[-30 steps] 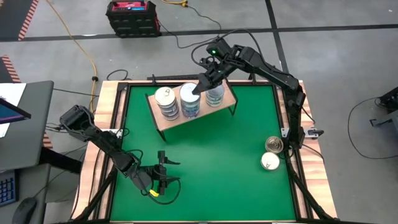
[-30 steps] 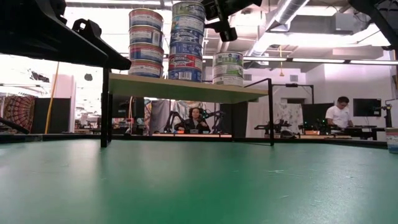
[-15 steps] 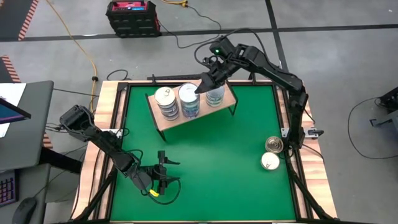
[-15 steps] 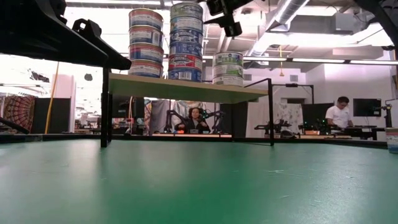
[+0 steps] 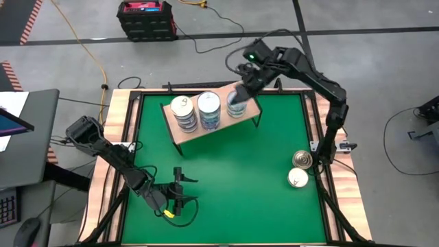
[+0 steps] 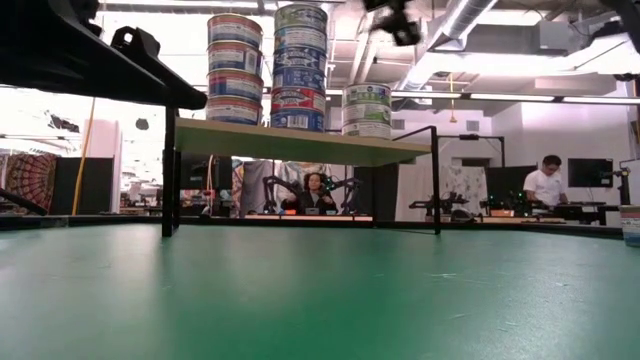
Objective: Stack canned seafood by type on shelf
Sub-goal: Stack the blue pink tuna can on top of the blue pink tuna can on the shelf
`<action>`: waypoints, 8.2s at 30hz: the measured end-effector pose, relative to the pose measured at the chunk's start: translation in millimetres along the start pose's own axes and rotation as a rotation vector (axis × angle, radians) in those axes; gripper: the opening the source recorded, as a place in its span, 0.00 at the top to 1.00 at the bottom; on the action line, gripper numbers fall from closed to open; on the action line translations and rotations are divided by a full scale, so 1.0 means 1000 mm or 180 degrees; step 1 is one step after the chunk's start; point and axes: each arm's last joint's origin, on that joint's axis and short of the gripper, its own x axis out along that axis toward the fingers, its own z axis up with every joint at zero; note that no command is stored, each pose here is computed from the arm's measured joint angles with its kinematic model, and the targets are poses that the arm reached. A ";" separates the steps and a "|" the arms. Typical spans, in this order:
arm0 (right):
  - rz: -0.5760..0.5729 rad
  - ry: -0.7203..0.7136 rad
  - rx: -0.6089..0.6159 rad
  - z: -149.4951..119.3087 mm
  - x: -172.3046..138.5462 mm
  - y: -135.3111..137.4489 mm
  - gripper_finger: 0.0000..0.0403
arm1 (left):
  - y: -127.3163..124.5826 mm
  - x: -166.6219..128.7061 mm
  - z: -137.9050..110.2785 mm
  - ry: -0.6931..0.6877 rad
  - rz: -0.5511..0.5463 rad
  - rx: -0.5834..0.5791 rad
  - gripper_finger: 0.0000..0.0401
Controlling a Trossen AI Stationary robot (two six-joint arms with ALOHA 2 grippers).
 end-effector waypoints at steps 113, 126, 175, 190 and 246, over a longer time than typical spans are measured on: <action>-0.2066 0.1697 -0.2284 -0.248 0.131 -0.003 0.35 | -0.005 -0.022 0.032 -0.0386 -0.1618 0.0037 0.31; -0.2230 0.2734 -0.2911 -0.254 0.172 -0.018 0.35 | -0.019 -0.039 0.034 -0.0493 -0.1484 -0.0201 0.31; -0.1551 0.2587 -0.3225 -0.241 0.209 0.045 0.05 | -0.014 -0.034 0.032 -0.0401 -0.1292 -0.0228 0.31; -0.1734 0.3709 -0.3918 -0.240 0.255 0.033 0.08 | -0.016 -0.036 0.026 -0.0251 -0.1311 -0.0173 0.31; -0.2116 0.4394 -0.4290 -0.281 0.235 -0.034 0.46 | -0.016 -0.037 0.022 -0.0165 -0.1061 -0.0166 0.31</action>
